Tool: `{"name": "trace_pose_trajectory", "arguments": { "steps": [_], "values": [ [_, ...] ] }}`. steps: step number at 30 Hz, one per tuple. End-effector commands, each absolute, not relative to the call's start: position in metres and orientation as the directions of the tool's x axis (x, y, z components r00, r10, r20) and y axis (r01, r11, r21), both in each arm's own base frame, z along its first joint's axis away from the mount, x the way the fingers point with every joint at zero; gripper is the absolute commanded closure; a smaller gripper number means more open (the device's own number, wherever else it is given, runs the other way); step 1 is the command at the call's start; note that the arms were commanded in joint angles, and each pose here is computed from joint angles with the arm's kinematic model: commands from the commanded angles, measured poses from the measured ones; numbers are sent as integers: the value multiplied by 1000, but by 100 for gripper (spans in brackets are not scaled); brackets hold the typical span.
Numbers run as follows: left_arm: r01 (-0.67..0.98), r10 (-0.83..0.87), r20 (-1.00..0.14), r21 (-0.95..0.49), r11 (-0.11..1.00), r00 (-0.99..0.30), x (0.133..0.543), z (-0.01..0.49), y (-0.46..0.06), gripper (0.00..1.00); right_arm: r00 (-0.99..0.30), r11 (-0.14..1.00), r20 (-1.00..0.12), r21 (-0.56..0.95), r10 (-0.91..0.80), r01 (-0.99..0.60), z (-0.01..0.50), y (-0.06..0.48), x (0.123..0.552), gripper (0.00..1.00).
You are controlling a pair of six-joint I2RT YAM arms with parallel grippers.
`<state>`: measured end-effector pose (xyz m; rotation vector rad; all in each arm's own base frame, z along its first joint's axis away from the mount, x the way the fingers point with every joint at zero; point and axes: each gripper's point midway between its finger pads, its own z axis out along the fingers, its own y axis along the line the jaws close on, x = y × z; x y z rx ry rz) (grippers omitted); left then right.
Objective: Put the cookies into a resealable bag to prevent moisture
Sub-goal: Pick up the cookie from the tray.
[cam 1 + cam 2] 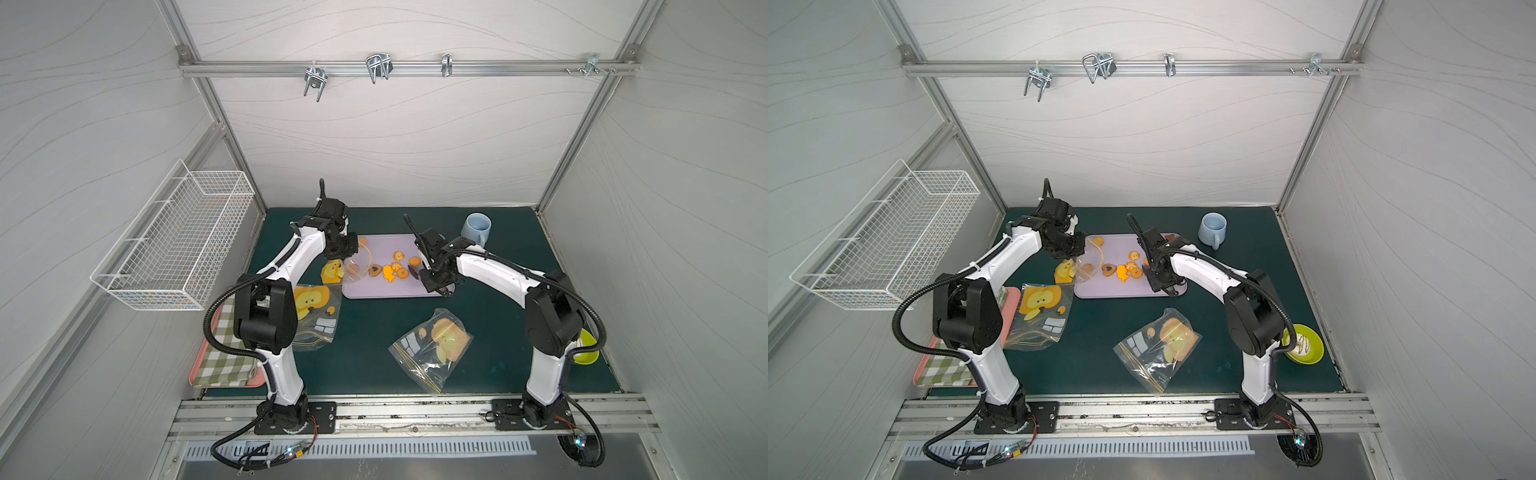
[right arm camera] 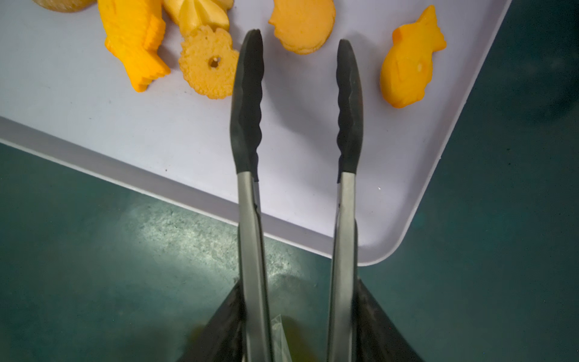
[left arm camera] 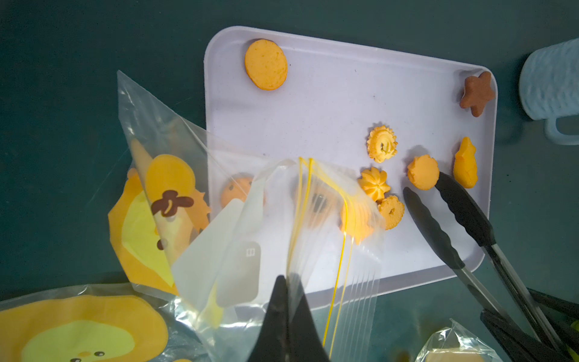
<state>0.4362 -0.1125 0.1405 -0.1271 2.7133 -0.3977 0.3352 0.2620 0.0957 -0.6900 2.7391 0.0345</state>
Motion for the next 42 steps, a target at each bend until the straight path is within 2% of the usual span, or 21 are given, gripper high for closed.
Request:
{"name": "trace_pose_trajectory", "arguments": {
  "steps": [1,9,16,21,24,28,34,38,42],
  "values": [
    [-29,-154,-389,-310,950,-908,441,148,-112,100,-824,872,-294,-81,-484,-483,94,265,340,49],
    [-28,-154,-392,-310,950,-907,442,150,-112,100,-830,874,-286,-69,-479,-481,87,270,350,53],
    [-27,-154,-389,-312,950,-908,442,149,-113,100,-833,881,-304,-57,-463,-469,90,268,352,60],
    [-27,-153,-389,-313,950,-908,442,149,-113,100,-820,893,-372,-62,-435,-445,111,264,354,62],
    [-26,-153,-389,-313,949,-908,442,149,-113,100,-784,890,-464,-26,-414,-455,136,269,352,62],
    [-26,-154,-390,-313,949,-908,442,149,-113,100,-714,844,-567,59,-411,-533,166,296,336,62],
    [-25,-154,-389,-315,949,-908,441,150,-113,100,-655,752,-650,190,-386,-632,198,336,313,63],
    [-24,-153,-389,-318,948,-909,441,150,-113,100,-643,667,-666,284,-379,-688,209,362,304,63],
    [-23,-152,-388,-319,948,-909,440,150,-114,100,-641,639,-647,296,-412,-710,204,377,302,64]
  ]
}}
